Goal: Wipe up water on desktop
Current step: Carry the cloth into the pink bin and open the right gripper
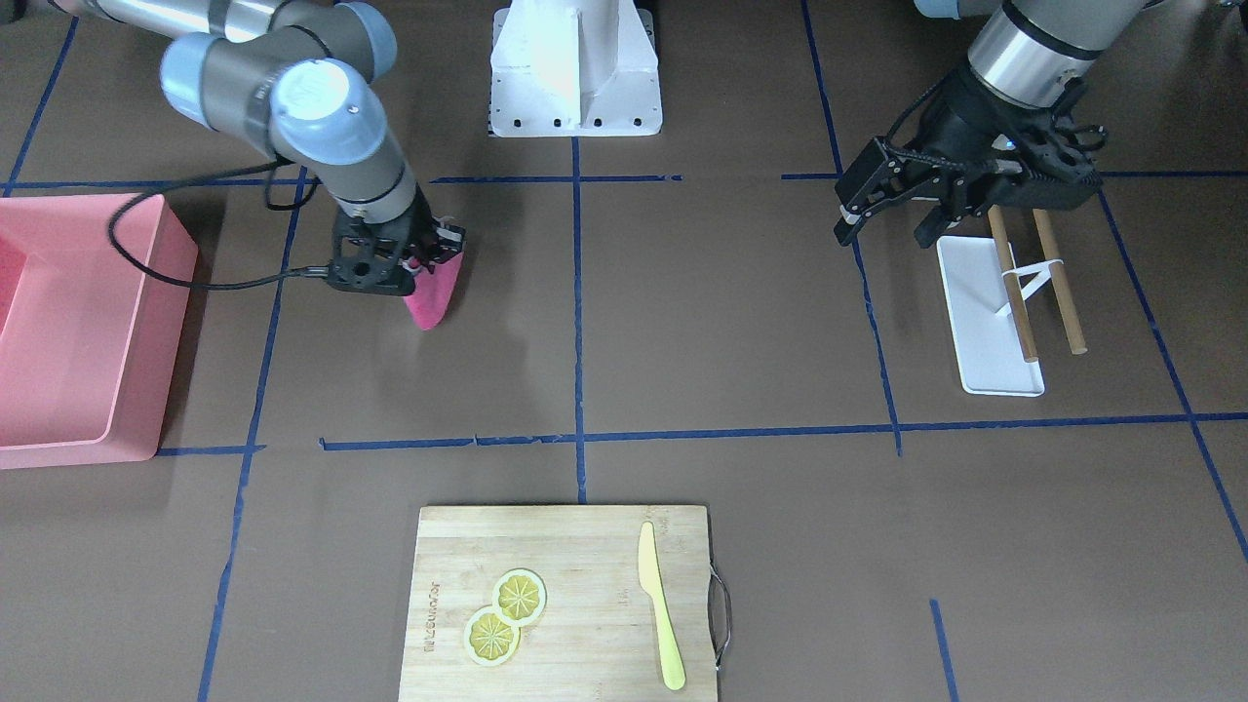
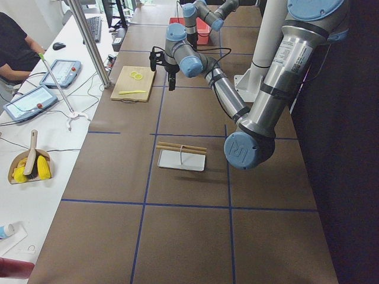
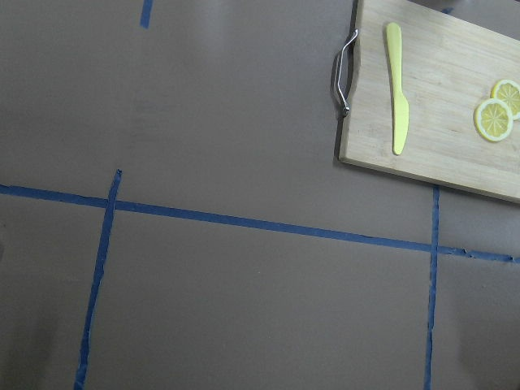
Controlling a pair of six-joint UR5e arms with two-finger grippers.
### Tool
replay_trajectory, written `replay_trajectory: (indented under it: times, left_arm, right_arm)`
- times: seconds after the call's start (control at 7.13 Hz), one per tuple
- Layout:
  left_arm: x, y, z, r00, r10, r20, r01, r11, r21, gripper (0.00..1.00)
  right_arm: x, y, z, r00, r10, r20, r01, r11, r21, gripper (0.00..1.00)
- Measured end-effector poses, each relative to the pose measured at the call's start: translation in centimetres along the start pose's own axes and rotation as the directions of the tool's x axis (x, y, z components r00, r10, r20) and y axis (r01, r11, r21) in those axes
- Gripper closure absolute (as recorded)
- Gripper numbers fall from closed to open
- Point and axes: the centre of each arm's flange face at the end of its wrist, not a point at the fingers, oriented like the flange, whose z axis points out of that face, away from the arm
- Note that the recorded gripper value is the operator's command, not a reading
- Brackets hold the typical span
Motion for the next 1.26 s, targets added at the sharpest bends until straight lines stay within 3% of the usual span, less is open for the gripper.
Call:
replay_trajectory:
  times: [0.28,0.56,0.84,1.12,1.26]
  left_arm:
    - [-0.2,0.0,0.1,1.000,-0.002,0.003,0.002,1.000,-0.001,0.00]
    - [-0.3,0.0,0.1,1.000,-0.003,0.004,0.003,1.000,-0.002,0.00]
    - [-0.4,0.1,0.1,1.000,-0.004,0.005,0.004,1.000,-0.002,0.00]
    - [-0.5,0.0,-0.1,1.000,-0.005,0.004,0.005,1.000,0.001,0.00]
    - [-0.5,0.0,-0.1,1.000,-0.005,0.004,0.005,1.000,0.002,0.00]
  right_arm:
    - [6.2,-2.3,-9.0,1.000,0.006,0.022,-0.007,0.999,0.047,0.99]
    - [16.3,-3.4,-15.0,0.999,-0.032,0.003,0.032,0.996,0.088,0.98]
    - [27.3,-4.1,-16.6,0.992,-0.119,-0.031,0.121,0.989,0.083,0.95]
    - [33.5,-6.3,-14.1,0.984,-0.163,-0.068,0.166,0.986,0.035,0.82]
    - [35.4,-7.9,-12.0,0.984,-0.164,-0.075,0.165,0.986,0.015,0.51]
